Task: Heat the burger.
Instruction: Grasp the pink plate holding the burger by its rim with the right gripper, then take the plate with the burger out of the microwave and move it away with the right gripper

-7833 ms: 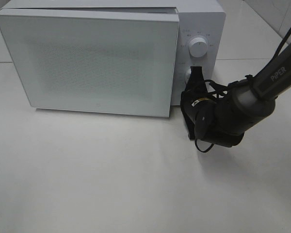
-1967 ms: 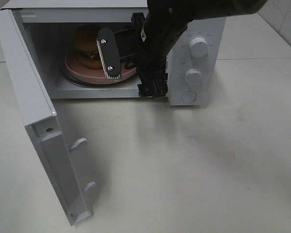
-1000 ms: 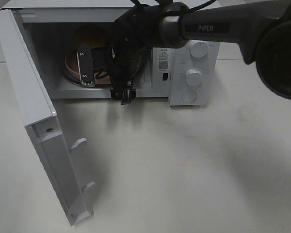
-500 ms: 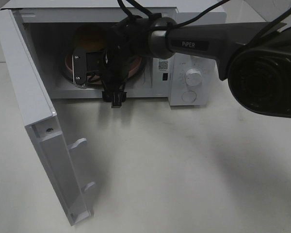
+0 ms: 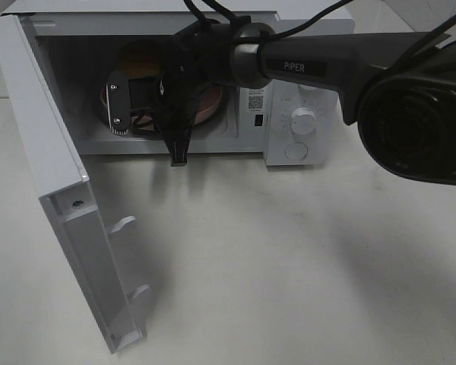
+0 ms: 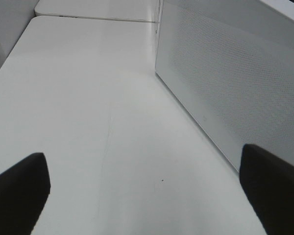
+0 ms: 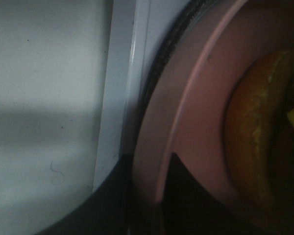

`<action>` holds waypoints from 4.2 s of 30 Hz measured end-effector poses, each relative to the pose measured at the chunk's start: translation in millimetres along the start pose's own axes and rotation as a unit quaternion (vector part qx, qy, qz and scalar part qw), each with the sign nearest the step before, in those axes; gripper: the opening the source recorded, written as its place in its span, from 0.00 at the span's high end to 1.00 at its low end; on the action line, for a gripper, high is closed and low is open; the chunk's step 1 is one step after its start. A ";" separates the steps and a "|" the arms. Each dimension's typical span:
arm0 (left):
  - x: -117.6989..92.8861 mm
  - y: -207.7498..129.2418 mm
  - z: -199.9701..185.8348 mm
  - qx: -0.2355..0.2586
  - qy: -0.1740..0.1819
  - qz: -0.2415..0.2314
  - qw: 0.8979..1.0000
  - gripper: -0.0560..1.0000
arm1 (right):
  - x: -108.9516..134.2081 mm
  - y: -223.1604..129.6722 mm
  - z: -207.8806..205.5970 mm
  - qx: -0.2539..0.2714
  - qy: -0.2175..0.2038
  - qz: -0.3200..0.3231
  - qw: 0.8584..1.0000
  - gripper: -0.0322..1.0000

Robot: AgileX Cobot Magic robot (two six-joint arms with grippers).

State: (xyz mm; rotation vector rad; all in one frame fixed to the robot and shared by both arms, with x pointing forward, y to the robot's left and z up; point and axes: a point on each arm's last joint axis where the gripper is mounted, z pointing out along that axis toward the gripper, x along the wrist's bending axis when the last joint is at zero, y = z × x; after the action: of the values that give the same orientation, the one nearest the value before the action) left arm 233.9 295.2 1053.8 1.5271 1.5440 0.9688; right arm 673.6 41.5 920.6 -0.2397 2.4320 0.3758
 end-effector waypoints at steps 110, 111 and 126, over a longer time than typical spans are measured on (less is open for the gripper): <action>0.0 0.0 0.0 0.000 0.000 0.000 1.000 0.03 | 185.6 -127.2 -323.9 -0.035 -0.057 -0.144 0.987 0.82; 0.0 0.0 0.0 0.000 0.000 0.000 1.000 0.03 | 185.6 -127.2 -323.9 -0.035 -0.057 -0.144 0.987 0.82; 0.0 0.0 0.0 0.000 0.000 0.000 1.000 0.03 | 196.3 -148.1 -358.6 0.017 -0.080 -0.088 0.993 0.82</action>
State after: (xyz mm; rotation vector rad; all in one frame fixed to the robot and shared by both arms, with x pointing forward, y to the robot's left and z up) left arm 233.9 295.2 1053.8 1.5271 1.5440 0.9688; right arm 352.7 -230.2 1031.6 -0.3908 2.2378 0.2649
